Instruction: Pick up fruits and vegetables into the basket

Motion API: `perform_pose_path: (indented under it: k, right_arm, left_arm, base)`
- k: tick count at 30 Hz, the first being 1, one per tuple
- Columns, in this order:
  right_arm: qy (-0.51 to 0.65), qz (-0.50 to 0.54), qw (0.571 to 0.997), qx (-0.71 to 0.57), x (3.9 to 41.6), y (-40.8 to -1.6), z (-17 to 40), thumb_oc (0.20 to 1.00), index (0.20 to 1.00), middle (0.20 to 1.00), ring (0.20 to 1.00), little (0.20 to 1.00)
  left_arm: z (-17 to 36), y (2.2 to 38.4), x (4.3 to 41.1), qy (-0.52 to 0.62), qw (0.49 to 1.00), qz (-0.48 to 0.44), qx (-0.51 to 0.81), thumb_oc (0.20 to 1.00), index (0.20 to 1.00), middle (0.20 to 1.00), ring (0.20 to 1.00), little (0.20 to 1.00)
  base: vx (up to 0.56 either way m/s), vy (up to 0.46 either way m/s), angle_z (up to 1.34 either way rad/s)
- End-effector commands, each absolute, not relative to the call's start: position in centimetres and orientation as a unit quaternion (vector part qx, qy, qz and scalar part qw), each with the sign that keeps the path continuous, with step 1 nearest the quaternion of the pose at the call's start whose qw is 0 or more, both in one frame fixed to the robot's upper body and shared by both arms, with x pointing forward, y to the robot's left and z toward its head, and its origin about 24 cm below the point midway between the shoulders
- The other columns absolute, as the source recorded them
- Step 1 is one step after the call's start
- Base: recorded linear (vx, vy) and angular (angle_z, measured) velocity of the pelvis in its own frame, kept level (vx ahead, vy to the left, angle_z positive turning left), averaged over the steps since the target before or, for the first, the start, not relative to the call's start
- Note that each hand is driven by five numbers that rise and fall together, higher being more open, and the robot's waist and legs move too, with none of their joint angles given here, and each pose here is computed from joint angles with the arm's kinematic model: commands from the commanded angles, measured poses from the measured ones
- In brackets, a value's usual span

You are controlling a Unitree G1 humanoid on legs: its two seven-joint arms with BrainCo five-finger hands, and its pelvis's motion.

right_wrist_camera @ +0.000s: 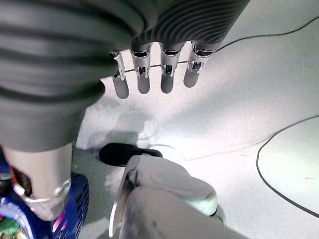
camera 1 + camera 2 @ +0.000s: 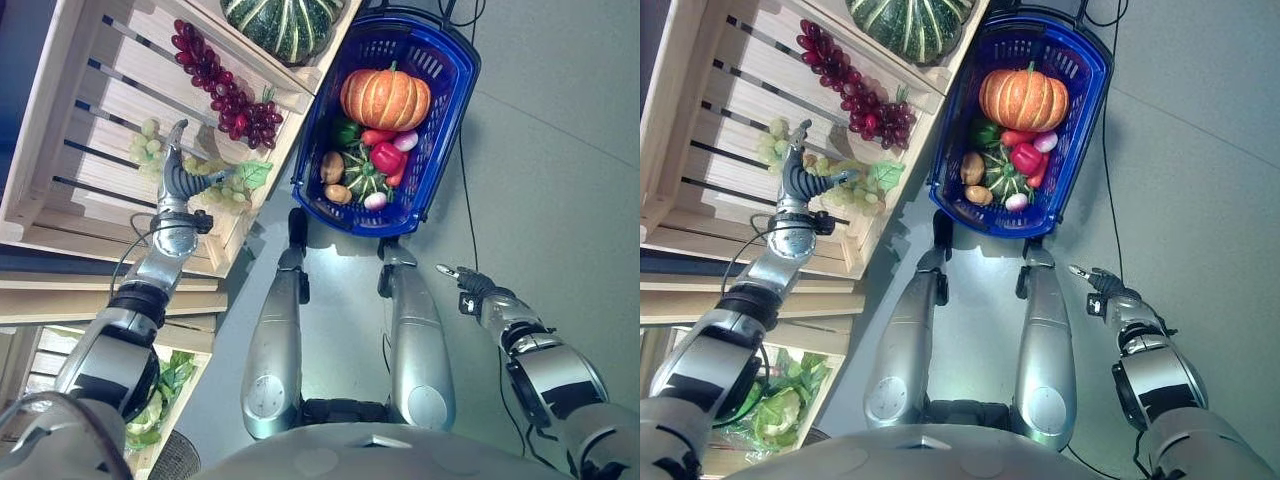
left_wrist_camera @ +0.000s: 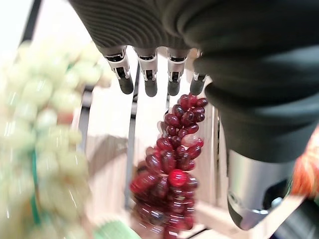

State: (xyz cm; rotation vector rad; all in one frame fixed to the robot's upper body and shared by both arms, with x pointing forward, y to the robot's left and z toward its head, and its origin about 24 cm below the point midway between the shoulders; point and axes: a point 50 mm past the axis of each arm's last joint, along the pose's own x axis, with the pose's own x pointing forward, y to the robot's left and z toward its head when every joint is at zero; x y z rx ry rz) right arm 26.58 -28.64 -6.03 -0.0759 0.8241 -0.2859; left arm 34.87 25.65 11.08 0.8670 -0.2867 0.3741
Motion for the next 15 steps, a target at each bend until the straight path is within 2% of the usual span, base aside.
perform_pose_path:
  k: [1,5,6,7,15]
  right_arm:
    - [0.414,-0.15,0.897,-0.039,24.9,-29.6,-6.9,1.0,1.0,1.0,1.0,1.0]
    - [0.413,-0.149,0.897,-0.04,25.0,-29.6,-6.8,1.0,1.0,1.0,1.0,1.0]
    - [0.41,-0.143,0.9,-0.047,25.6,-29.7,-6.3,1.0,1.0,1.0,1.0,1.0]
    - [0.407,-0.142,0.901,-0.051,25.9,-29.9,-6.0,1.0,1.0,1.0,1.0,1.0]
    - [0.401,-0.137,0.903,-0.067,26.6,-30.5,-5.0,1.0,1.0,1.0,1.0,1.0]
  left_arm:
    - [12.4,28.1,34.6,-0.144,0.816,0.229,0.511,1.0,1.0,1.0,1.0,1.0]
    - [12.4,28.3,34.6,-0.14,0.805,0.23,0.528,1.0,1.0,1.0,1.0,1.0]
    - [11.7,29.1,34.7,-0.115,0.73,0.206,0.642,1.0,1.0,1.0,1.0,1.0]
    - [11.4,29.4,34.7,-0.109,0.698,0.194,0.681,1.0,1.0,1.0,1.0,1.0]
    - [10.6,29.6,35.0,-0.092,0.615,0.13,0.773,1.0,1.0,1.0,1.0,1.0]
  base:
    - [0.0,0.0,0.0]
    - [-0.01,0.01,-0.01]
    - [-0.02,0.072,-0.03]
    - [-0.02,0.072,-0.03]
    - [0.0,0.034,-0.07]
